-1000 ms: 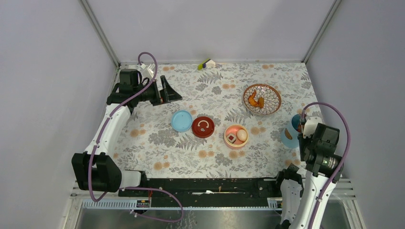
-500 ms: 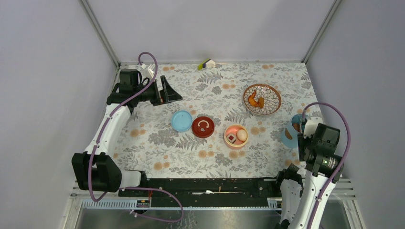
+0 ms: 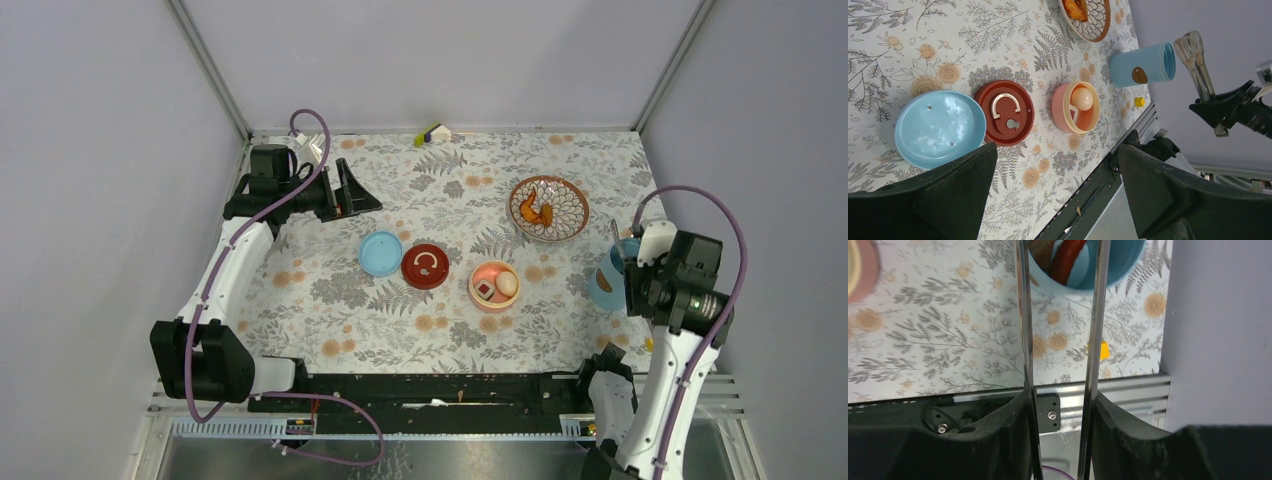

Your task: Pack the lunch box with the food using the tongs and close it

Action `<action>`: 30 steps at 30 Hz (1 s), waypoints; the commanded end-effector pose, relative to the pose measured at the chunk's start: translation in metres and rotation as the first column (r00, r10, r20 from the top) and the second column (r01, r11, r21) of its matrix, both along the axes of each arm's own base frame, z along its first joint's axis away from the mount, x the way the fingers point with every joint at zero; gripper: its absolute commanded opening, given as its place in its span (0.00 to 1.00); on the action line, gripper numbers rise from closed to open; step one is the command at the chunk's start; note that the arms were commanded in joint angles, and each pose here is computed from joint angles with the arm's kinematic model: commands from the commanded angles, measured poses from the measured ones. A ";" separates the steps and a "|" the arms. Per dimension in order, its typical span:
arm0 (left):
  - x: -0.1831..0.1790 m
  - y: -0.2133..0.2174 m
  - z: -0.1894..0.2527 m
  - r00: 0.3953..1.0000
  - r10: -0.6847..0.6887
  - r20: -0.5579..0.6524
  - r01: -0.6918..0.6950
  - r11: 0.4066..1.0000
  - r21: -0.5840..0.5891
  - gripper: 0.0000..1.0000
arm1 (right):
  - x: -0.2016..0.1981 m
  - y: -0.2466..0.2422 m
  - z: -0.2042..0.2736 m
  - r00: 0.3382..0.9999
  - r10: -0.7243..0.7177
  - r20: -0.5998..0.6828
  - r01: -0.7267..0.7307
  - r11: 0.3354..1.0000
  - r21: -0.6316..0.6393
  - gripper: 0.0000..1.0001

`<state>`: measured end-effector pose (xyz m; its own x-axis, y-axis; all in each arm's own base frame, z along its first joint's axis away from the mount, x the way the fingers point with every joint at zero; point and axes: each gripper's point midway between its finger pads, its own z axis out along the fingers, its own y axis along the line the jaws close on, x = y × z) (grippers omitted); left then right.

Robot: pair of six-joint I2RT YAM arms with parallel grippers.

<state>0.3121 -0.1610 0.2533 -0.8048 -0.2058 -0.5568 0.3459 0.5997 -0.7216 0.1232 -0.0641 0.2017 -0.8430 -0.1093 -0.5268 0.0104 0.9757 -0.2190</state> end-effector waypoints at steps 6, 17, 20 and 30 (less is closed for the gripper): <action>0.005 0.001 0.017 0.996 -0.008 0.091 0.008 1.000 -0.007 0.99 | 0.072 0.007 0.038 0.988 0.121 0.099 -0.132 0.984 0.116 0.47; 0.012 0.003 0.011 0.997 0.008 0.077 -0.009 1.000 0.006 0.99 | 0.138 0.023 0.042 0.977 0.204 0.061 -0.212 0.948 0.237 0.47; 0.014 0.003 0.009 0.997 0.013 0.072 -0.014 1.000 0.010 0.99 | 0.154 0.037 0.035 0.968 0.249 0.032 -0.250 0.945 0.211 0.47; 0.017 0.006 0.005 0.997 0.031 0.066 -0.033 0.999 0.023 0.99 | 0.195 0.070 -0.001 0.957 0.282 -0.070 -0.247 0.917 0.314 0.43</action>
